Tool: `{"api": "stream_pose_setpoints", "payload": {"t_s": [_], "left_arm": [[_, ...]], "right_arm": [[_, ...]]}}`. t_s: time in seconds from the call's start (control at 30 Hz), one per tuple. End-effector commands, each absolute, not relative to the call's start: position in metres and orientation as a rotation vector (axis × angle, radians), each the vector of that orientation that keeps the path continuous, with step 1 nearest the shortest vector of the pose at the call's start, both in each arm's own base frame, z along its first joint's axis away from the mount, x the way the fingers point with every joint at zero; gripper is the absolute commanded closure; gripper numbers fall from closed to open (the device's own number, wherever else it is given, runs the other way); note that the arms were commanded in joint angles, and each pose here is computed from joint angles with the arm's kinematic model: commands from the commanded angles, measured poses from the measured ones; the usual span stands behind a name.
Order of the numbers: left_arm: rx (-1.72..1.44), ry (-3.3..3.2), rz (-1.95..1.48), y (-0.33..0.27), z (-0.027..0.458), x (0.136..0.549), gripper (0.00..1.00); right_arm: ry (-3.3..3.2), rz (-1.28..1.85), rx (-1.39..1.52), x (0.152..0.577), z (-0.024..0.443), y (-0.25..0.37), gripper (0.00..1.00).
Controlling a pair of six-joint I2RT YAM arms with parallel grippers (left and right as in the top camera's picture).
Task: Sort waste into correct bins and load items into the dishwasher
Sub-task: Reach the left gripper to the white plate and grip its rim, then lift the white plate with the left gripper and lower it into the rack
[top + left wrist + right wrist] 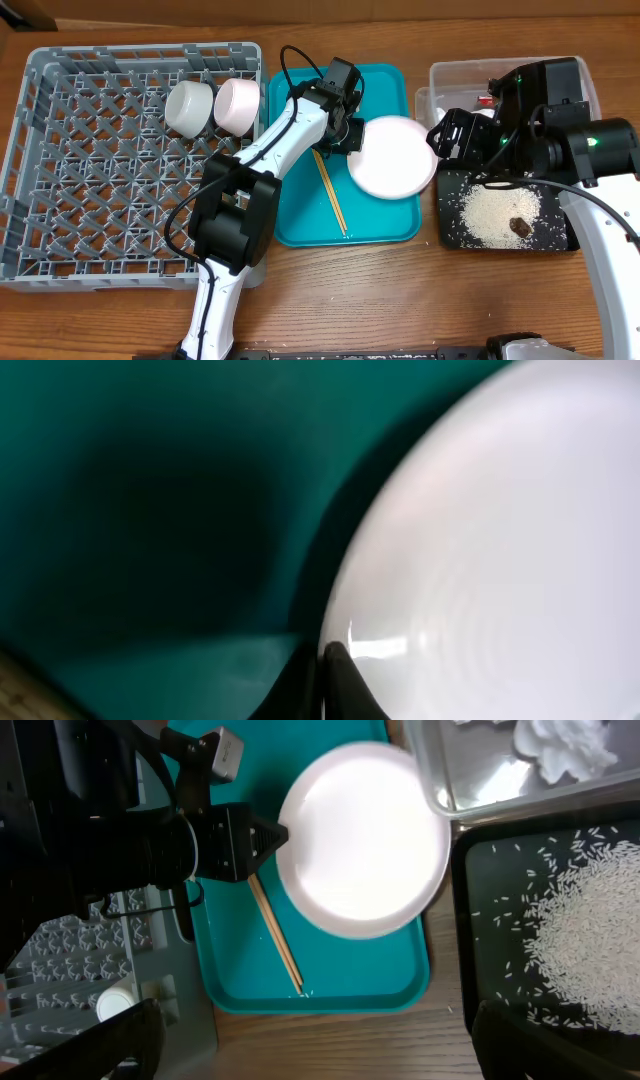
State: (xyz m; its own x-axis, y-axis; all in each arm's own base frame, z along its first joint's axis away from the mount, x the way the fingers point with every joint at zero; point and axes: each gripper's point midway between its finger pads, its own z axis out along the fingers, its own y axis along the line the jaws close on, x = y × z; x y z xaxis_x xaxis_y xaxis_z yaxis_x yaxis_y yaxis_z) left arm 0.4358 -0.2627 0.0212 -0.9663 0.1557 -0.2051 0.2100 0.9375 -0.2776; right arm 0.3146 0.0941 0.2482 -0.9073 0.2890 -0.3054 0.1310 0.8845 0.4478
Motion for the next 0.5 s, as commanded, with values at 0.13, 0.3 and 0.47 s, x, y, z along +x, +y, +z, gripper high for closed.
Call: {"api": "stream_pose_setpoints", "payload": {"t_s": [0.13,0.3,0.47], "left_arm": [[0.291,2.863,-0.465,-0.250,0.065,0.440,0.96],[0.234,2.738,-0.337,-0.204,0.150,0.449,0.96],[0.170,2.571,-0.050,-0.126,0.251,0.427,0.96]], "right_arm": [[2.679,0.586,0.305,0.317,0.248,0.092,0.00],[2.679,0.587,0.305,0.317,0.248,0.092,0.00],[2.679,0.587,0.305,0.317,0.248,0.092,0.00]]}}
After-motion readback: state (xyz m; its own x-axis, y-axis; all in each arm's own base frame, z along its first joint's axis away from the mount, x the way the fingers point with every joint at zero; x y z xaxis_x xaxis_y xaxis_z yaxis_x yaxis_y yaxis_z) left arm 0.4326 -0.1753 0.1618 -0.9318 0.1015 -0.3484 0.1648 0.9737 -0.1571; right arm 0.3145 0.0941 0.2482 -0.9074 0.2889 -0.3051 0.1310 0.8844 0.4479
